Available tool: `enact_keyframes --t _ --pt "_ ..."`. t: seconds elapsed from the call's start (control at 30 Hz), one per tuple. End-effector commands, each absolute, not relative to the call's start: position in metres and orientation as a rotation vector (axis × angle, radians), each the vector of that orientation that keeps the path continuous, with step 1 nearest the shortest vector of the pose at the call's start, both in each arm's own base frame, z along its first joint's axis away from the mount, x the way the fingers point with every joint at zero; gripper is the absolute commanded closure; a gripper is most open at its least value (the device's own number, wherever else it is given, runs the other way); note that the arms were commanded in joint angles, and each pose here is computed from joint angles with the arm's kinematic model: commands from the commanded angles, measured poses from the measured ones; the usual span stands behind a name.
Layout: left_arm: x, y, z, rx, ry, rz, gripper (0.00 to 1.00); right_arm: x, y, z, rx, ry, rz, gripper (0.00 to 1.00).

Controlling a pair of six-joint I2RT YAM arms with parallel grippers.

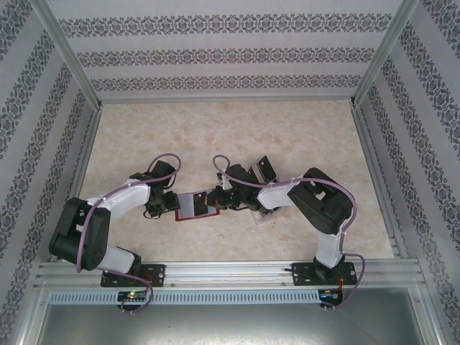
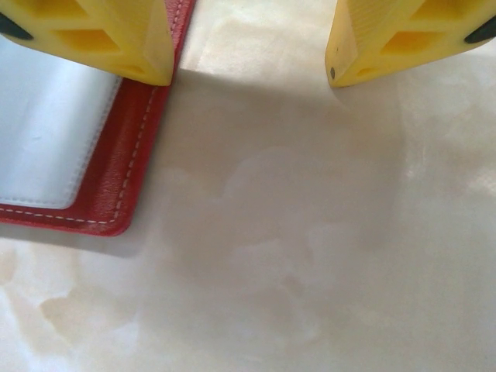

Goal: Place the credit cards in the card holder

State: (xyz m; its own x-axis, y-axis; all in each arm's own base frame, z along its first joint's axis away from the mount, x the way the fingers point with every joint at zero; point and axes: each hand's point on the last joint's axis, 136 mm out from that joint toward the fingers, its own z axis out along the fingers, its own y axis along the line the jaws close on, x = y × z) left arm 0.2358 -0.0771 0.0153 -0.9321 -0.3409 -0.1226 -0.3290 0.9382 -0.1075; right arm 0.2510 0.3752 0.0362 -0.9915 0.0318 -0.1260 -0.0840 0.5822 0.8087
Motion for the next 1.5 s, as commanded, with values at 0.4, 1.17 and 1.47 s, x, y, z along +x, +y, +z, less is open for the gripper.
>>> enact_keyframes --t 0.4,1.17,1.47 --pt "0.237 -0.079 0.014 -0.467 2.96 -0.118 0.45 0.254 0.372 0.065 -0.068 2.585 1.462 1.0" --pt "0.256 -0.096 0.04 -0.363 2.916 -0.166 0.34 0.258 0.353 0.053 -0.046 2.624 1.372 1.0" --pt "0.25 -0.093 0.02 -0.344 2.957 -0.115 0.34 0.258 0.357 0.051 -0.086 2.637 1.386 1.0"
